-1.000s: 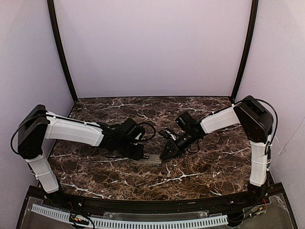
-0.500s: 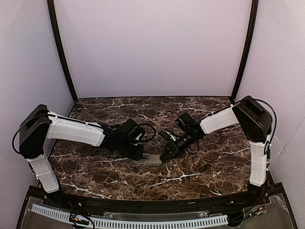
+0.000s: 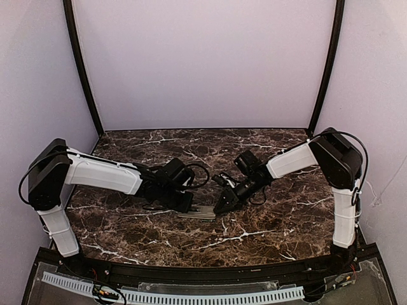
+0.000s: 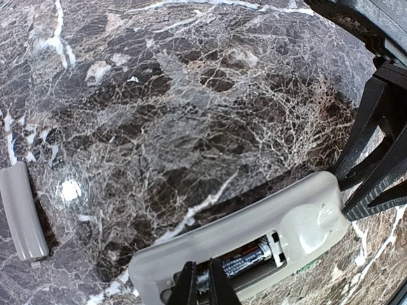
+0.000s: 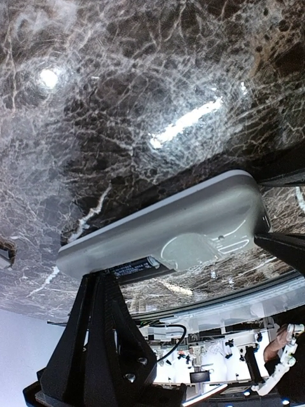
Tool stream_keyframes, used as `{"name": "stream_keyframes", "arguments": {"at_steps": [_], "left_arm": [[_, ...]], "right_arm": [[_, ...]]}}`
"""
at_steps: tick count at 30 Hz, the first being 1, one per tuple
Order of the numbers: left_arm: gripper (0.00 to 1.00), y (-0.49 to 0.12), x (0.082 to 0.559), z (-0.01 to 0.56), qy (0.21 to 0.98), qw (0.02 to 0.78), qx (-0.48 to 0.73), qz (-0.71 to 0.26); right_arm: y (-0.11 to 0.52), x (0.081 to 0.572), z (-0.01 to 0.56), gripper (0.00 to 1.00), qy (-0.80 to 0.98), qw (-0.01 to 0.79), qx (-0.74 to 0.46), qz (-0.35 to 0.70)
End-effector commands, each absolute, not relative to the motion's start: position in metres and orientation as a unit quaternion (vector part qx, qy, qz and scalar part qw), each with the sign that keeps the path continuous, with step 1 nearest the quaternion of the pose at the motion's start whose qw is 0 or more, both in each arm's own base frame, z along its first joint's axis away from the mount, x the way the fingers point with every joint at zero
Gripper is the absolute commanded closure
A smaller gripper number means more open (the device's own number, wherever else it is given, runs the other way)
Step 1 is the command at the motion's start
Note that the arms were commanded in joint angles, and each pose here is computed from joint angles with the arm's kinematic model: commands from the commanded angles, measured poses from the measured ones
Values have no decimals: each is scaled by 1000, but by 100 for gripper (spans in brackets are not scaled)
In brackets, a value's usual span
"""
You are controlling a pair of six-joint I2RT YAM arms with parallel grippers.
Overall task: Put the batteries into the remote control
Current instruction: Press the battery in the battery compartment, then adjust the remote control without the battery cover at the center of the board.
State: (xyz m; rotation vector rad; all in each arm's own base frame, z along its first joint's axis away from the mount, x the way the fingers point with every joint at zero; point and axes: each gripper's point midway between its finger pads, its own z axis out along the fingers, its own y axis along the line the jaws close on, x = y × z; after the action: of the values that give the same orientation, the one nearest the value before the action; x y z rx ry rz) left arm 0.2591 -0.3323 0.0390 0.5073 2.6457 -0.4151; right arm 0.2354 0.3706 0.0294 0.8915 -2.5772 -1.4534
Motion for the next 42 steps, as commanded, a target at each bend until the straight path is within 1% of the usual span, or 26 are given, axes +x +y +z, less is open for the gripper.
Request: {"name": "stream_keyframes", "arguments": {"at_steps": [1, 4, 7, 14, 15, 17, 21, 24, 25, 26, 27, 28, 29, 30, 32, 35, 36, 42], "left_arm": [[92, -340, 241, 13, 955, 167, 196, -148], [89, -339, 240, 14, 953, 173, 203, -141], [83, -338, 246, 27, 949, 193, 209, -133], [73, -341, 262, 78, 932, 250, 230, -130], [70, -344, 264, 85, 928, 257, 235, -133], [66, -347, 267, 99, 922, 268, 239, -143], [64, -349, 269, 111, 917, 273, 248, -152], [60, -337, 271, 115, 909, 274, 278, -146], [58, -330, 276, 124, 905, 283, 280, -152], [53, -324, 275, 123, 896, 288, 306, -144], [50, -320, 279, 137, 887, 307, 311, -153], [40, -314, 278, 137, 879, 312, 330, -145], [36, -308, 282, 148, 873, 328, 331, -145], [31, -302, 283, 146, 869, 329, 343, -139], [27, -297, 283, 149, 862, 330, 359, -136], [26, -290, 278, 134, 860, 303, 394, -117], [26, -292, 274, 127, 856, 288, 412, -124], [31, -299, 259, 100, 841, 236, 468, -136]], "right_arm": [[381, 237, 29, 76, -823, 18, 303, -479], [381, 238, 28, 77, -824, 18, 303, -479], [380, 237, 26, 77, -825, 19, 302, -477], [376, 242, 23, 75, -834, 12, 299, -464], [376, 243, 24, 75, -834, 10, 299, -464], [375, 245, 24, 75, -835, 8, 298, -462], [375, 248, 26, 75, -836, 3, 298, -460], [373, 253, 27, 73, -838, -3, 296, -459], [373, 256, 27, 73, -838, -5, 296, -458], [373, 259, 26, 72, -838, -7, 295, -458], [374, 263, 27, 72, -838, -8, 295, -459], [375, 266, 28, 72, -837, -10, 296, -460], [376, 269, 29, 72, -836, -12, 296, -462], [378, 273, 32, 72, -834, -16, 298, -464], [383, 278, 35, 73, -831, -19, 302, -468], [392, 286, 42, 73, -824, -21, 306, -477], [394, 289, 44, 73, -821, -22, 308, -480], [404, 299, 55, 72, -814, -28, 317, -487]]}}
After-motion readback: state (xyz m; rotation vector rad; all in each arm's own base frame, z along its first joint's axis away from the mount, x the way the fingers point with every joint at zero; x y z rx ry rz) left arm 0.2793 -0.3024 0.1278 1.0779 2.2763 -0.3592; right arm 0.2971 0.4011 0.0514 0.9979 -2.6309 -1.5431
